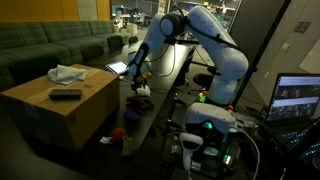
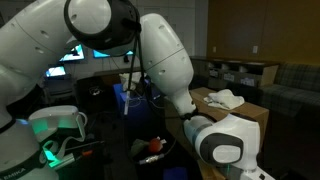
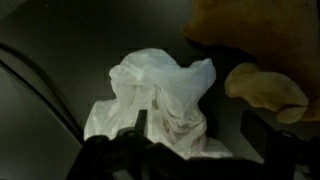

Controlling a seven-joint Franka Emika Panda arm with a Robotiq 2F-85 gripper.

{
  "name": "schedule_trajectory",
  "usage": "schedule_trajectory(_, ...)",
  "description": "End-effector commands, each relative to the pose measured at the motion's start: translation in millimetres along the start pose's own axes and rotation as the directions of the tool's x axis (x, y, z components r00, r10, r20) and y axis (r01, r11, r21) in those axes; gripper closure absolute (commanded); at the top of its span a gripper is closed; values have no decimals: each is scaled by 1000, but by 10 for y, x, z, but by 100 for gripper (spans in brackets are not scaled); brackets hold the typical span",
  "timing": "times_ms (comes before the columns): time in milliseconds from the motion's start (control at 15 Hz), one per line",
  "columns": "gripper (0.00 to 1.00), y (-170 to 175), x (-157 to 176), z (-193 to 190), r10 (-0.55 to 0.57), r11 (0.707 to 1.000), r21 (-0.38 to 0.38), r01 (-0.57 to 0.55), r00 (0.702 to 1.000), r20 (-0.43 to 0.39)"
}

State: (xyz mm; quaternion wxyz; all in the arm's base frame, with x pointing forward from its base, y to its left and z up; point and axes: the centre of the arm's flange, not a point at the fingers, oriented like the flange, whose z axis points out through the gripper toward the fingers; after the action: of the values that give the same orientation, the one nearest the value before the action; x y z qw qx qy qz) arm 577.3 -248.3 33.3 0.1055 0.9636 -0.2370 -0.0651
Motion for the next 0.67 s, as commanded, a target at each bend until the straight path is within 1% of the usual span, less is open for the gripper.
schedule_trajectory(0, 0, -179, -135, -236, -107, 993, 36, 108, 994, -26)
schedule_trajectory(200, 0, -352, -229, -307, -167, 984, 55, 169, 985, -39)
schedule_trajectory(400, 0, -432, -317, -361, -208, 975, 74, 210, 977, -46)
schedule_trajectory(600, 0, -475, -405, -325, -244, 964, 99, 247, 969, -42)
